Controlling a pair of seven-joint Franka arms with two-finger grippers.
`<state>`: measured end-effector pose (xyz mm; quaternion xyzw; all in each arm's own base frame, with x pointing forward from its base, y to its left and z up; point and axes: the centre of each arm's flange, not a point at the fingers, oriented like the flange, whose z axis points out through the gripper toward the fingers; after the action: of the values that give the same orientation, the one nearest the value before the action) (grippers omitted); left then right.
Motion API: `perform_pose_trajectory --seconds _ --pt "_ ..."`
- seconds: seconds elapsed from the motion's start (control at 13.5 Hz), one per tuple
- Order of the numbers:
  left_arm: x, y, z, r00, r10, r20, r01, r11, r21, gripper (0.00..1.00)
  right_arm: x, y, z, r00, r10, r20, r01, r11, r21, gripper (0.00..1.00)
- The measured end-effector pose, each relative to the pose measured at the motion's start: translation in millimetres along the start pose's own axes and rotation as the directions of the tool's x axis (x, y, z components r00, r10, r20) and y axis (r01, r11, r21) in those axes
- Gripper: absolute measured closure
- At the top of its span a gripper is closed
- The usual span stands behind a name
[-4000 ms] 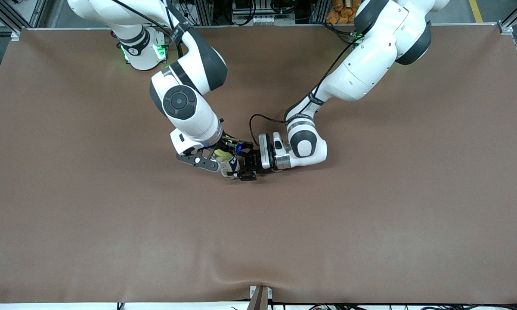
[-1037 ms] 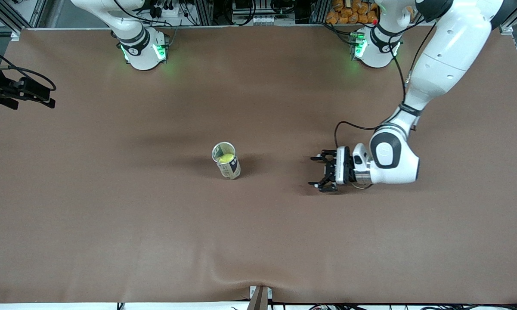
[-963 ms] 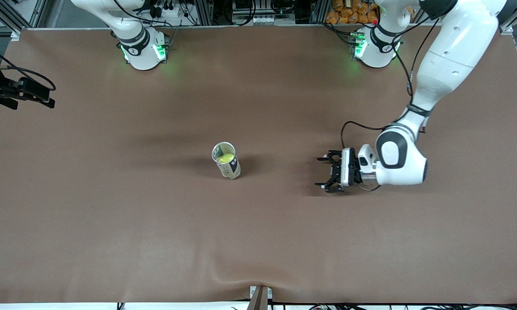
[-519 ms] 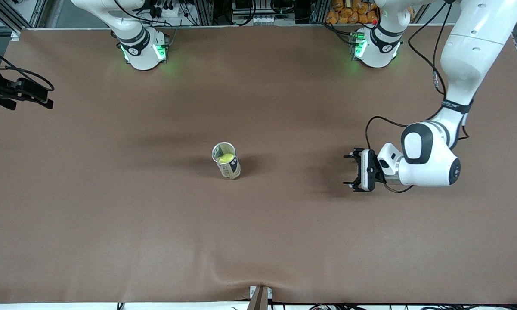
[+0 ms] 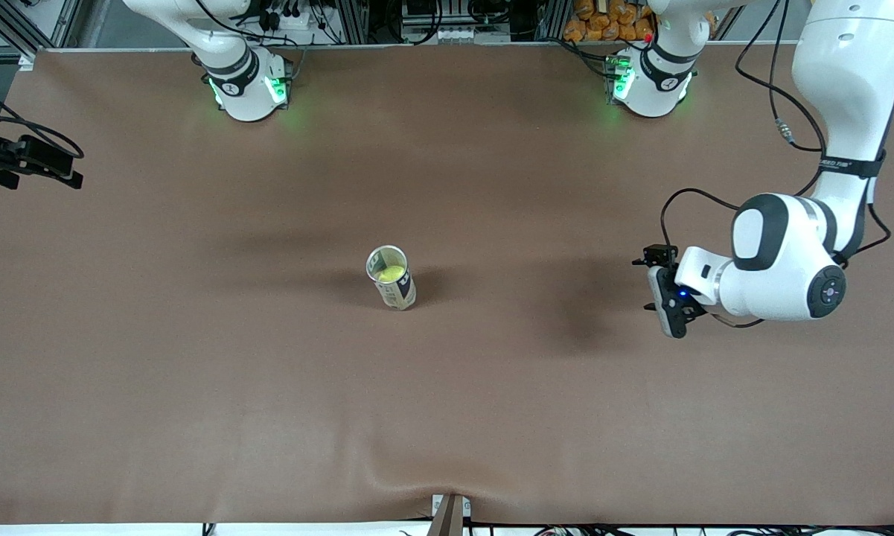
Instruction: Insert tennis ball vertically with right arm
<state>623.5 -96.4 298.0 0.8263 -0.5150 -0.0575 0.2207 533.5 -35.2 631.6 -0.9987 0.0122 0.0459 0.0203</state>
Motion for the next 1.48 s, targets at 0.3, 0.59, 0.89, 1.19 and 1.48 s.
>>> perform_pose_trajectory --seconds 0.3,0.59,0.89,1.19,1.48 --pt "5.2 5.0 -36.7 0.961 -0.261 0.094 0.257 0.965 0.050 0.00 -1.1 -0.1 0.7 1.000 0.008 0.010 -0.008 1.000 0.000 0.00" --pt "7.6 7.2 -70.7 0.873 -0.477 0.102 0.465 0.877 0.123 0.00 -0.9 -2.8 0.7 0.999 0.041 0.009 -0.041 0.999 -0.001 0.00" --pt "10.6 7.6 -80.1 0.788 -0.612 0.067 0.598 0.787 0.151 0.00 -0.8 -2.0 0.6 0.999 0.046 0.008 -0.046 0.999 0.000 0.00" --pt "14.0 10.5 -98.9 0.773 -0.633 0.029 0.621 0.766 0.167 0.00 -0.7 -1.8 0.8 0.999 0.047 0.007 -0.047 0.999 0.000 0.00" --pt "14.1 28.6 -129.0 0.724 -0.690 -0.014 0.679 0.709 0.193 0.00 -0.5 -1.9 0.7 0.999 0.046 0.006 -0.046 0.999 0.000 0.00"
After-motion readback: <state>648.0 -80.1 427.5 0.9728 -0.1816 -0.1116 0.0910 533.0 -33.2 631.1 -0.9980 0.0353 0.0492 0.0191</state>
